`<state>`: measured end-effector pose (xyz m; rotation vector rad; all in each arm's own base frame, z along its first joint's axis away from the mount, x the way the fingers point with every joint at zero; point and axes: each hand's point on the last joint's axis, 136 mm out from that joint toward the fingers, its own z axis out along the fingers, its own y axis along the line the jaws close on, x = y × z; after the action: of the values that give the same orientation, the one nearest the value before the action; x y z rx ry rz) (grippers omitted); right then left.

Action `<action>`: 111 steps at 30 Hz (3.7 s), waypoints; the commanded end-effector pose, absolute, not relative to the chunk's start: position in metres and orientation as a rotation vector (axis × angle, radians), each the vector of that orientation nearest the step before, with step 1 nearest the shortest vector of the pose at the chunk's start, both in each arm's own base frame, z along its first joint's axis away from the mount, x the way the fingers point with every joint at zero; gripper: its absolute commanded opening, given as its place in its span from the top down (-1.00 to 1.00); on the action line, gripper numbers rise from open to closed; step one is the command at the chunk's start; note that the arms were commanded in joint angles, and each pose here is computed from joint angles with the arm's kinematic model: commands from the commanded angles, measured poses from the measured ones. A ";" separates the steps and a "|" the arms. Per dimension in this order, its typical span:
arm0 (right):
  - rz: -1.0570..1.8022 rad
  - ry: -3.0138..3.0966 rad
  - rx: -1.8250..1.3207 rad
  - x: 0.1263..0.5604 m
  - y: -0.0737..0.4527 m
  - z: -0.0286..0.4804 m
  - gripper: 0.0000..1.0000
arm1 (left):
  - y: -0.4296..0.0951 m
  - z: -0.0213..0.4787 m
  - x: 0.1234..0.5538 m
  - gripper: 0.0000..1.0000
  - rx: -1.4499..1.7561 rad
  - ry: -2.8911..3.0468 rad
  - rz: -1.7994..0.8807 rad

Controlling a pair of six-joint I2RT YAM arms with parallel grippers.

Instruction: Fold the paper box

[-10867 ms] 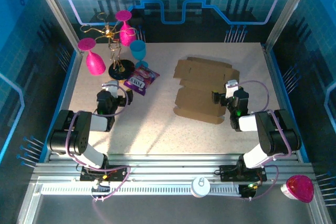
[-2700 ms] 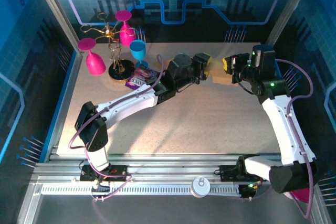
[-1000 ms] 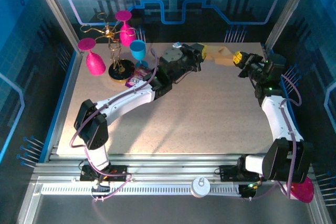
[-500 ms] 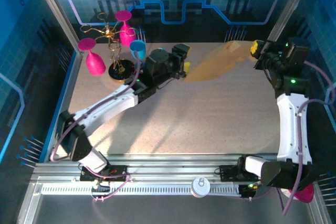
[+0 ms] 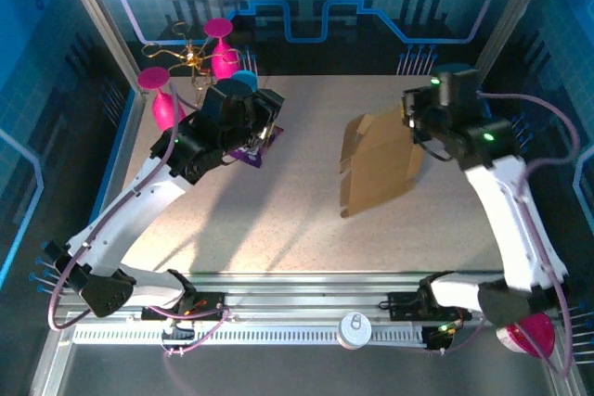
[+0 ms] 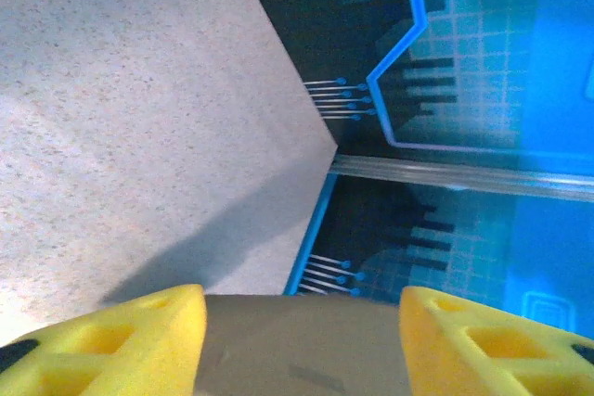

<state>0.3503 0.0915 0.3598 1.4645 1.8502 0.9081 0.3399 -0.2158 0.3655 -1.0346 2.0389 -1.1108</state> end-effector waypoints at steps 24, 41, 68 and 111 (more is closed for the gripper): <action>0.901 1.826 1.549 0.425 0.138 0.250 1.00 | -0.350 0.308 0.384 0.03 -0.962 2.358 -1.371; 0.976 1.835 1.574 0.424 0.144 0.247 1.00 | -0.331 0.276 0.402 -0.11 -1.011 2.421 -1.157; 1.078 1.811 1.581 0.414 0.153 0.252 1.00 | -0.331 0.250 0.414 0.53 -1.058 2.456 -1.113; 1.649 1.673 1.348 0.460 0.172 0.208 0.71 | -0.279 0.224 0.424 1.00 -1.199 2.460 -1.288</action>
<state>0.4541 0.1686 0.1855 1.4010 1.7327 1.5926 0.4270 -0.2836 0.2118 -1.2386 2.4635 -1.2530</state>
